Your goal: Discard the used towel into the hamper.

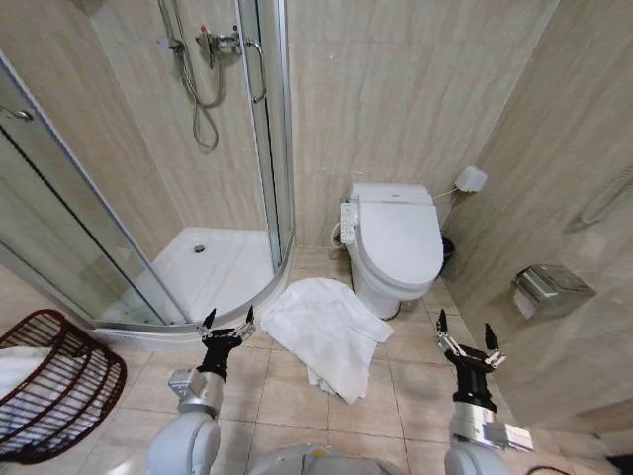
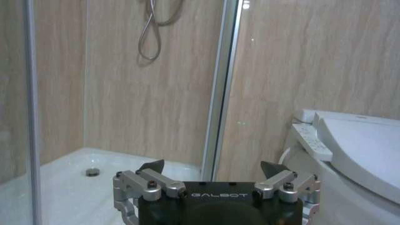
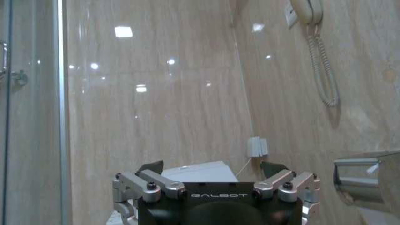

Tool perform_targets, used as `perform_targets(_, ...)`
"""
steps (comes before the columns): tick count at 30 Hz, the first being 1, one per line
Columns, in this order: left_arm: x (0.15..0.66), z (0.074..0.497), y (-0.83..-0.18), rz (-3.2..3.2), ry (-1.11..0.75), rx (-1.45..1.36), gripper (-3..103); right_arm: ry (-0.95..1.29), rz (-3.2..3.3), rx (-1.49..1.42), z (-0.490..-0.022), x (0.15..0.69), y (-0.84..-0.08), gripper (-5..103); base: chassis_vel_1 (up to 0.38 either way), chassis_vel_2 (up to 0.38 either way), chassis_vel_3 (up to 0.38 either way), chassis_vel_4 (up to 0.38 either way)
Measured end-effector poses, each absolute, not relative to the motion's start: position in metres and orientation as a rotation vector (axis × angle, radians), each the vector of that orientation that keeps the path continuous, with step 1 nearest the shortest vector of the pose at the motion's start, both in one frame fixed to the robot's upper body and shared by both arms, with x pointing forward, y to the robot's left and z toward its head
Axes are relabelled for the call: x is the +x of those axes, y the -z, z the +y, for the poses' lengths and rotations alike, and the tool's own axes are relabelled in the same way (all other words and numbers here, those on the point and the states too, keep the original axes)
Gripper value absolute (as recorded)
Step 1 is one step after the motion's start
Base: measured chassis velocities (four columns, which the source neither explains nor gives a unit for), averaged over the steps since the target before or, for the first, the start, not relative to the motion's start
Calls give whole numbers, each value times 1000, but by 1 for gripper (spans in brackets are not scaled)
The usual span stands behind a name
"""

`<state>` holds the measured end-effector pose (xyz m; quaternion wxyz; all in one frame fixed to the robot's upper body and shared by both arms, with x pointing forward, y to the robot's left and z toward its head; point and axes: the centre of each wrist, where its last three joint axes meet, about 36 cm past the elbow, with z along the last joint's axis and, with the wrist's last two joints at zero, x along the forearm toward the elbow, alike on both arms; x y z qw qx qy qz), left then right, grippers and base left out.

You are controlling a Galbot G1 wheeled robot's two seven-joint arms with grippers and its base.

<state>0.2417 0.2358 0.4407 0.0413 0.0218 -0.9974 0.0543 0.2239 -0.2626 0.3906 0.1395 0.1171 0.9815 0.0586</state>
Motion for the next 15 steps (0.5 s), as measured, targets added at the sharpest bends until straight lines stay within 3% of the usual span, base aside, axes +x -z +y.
perform_targets(15,242,236,-441,-3054,-166,67,100,-156,2854,350,-264,216,-377,100,0,0,0,0)
